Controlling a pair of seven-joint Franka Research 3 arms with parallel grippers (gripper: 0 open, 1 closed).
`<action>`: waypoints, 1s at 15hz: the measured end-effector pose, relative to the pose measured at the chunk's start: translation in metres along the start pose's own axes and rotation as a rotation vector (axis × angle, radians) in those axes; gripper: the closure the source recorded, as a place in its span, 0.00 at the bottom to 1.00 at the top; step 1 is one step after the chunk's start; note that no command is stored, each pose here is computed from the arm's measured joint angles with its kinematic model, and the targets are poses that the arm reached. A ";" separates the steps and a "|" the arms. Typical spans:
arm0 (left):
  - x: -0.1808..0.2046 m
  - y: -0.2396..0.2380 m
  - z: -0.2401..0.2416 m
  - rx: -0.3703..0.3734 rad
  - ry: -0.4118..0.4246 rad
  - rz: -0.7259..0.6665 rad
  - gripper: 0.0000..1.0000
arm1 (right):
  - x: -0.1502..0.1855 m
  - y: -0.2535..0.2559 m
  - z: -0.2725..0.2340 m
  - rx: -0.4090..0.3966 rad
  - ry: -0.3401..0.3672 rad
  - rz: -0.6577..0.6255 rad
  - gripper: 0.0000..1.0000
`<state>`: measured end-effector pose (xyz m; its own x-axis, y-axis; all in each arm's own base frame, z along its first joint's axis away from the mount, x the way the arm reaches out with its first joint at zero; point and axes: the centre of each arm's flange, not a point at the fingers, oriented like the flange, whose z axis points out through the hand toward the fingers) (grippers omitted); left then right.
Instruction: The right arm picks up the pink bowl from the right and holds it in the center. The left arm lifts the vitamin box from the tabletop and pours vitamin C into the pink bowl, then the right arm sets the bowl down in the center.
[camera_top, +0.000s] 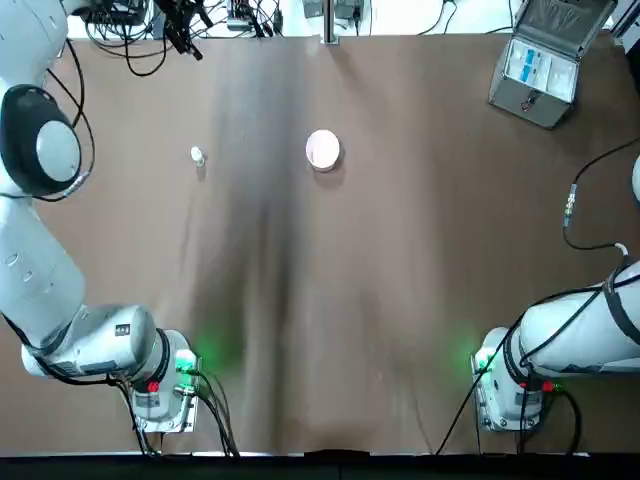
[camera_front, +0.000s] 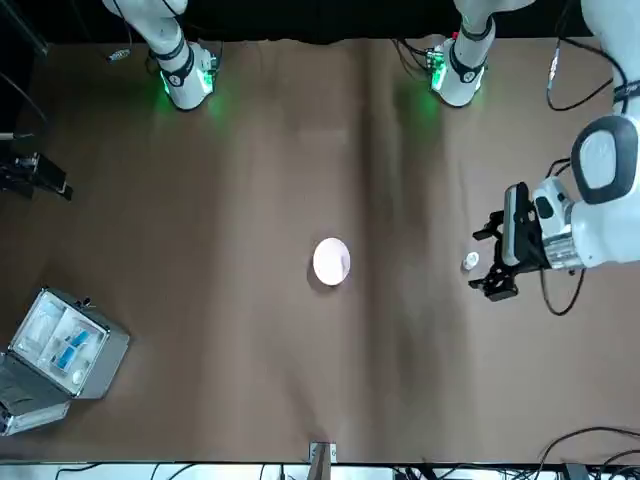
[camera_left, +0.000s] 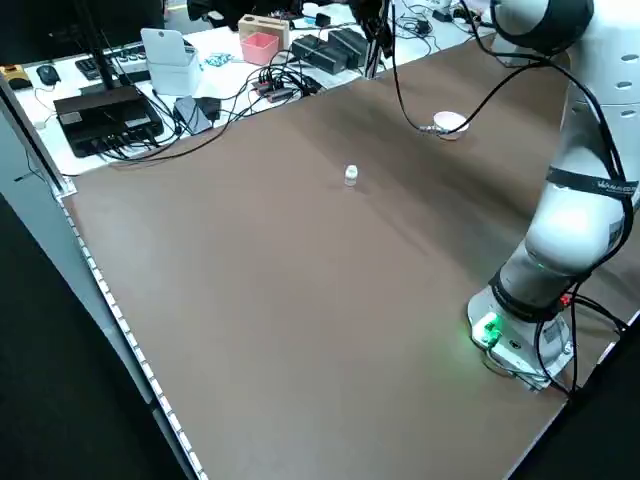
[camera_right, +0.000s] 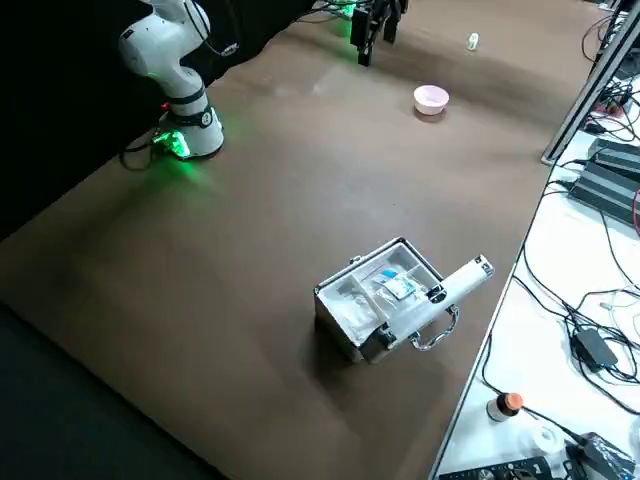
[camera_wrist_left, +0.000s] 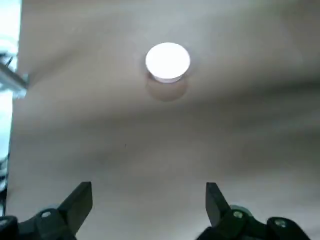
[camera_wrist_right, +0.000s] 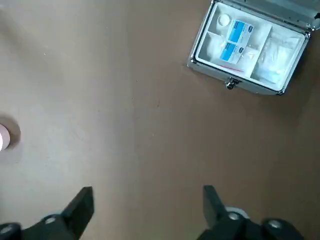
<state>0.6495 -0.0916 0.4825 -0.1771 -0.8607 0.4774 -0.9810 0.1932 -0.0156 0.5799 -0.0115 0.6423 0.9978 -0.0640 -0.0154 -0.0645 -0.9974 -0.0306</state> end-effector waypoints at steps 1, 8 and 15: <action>0.004 0.002 -0.009 0.012 -0.023 -0.066 0.00 | 0.001 0.000 0.000 -0.003 0.005 -0.002 0.00; 0.024 0.025 -0.062 0.138 -0.212 -0.608 0.00 | 0.006 -0.003 -0.002 -0.005 0.052 -0.009 0.00; 0.032 0.053 -0.096 0.285 -0.335 -0.937 0.00 | -0.027 -0.005 -0.015 0.000 0.060 -0.003 0.00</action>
<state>0.5989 -0.0636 0.5816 0.6974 -0.7035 0.1370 -0.7109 -0.7032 0.0078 0.5540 -0.0055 0.6579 0.9970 -0.0625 0.0447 -0.0612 -0.9977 -0.0307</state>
